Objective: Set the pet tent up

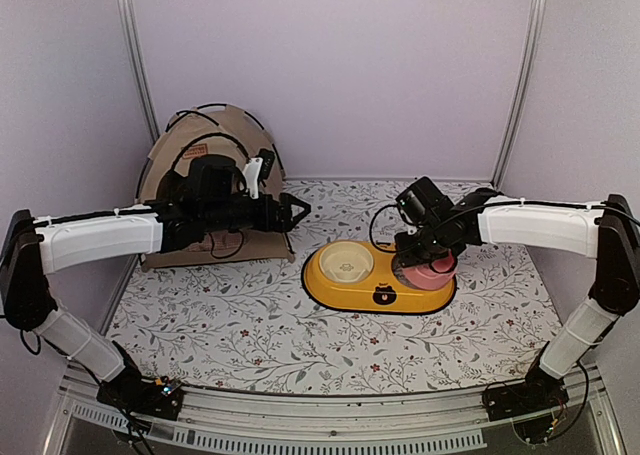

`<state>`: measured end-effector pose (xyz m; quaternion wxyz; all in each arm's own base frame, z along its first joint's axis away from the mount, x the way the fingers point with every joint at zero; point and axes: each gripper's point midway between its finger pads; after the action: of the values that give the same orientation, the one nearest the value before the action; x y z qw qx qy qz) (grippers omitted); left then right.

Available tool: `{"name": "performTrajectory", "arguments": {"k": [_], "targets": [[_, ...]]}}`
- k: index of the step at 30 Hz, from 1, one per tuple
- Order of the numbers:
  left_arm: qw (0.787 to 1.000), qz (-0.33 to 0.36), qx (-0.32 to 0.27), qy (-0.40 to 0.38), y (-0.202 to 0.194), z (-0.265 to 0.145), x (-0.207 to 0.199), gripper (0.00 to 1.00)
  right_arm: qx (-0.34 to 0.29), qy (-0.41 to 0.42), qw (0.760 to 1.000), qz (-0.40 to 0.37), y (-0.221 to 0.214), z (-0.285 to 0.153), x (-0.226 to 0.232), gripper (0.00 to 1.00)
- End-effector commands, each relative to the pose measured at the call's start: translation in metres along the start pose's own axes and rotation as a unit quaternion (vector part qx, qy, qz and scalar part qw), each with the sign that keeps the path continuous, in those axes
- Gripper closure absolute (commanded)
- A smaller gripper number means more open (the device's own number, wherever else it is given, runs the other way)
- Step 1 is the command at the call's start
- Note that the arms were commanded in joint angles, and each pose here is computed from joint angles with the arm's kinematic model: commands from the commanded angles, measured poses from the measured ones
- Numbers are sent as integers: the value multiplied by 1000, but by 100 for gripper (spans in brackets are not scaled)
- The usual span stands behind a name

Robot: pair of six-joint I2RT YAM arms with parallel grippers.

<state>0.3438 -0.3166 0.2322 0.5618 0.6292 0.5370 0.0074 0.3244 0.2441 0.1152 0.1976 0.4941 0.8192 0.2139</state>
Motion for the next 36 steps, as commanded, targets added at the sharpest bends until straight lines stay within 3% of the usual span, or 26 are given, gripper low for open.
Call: {"name": "performTrajectory", "arguments": {"k": [1,36], "targets": [[1000,6,-16,-10,12,-6,-4,1,-46,-7,999,7,25,1,2,100],[1000,0,-3,-8,10,0,-4,1,-23,-6,1000,-10,19,42,15,100]]}}
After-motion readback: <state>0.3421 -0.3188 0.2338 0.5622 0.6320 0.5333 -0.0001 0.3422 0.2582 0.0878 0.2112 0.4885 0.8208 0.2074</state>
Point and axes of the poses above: each gripper's point midway between its finger pads, its own z axis out along the fingers, its own x axis along the line the jaws close on, y = z × x, and after that the axes turned 14 degrees about -z, right-handed
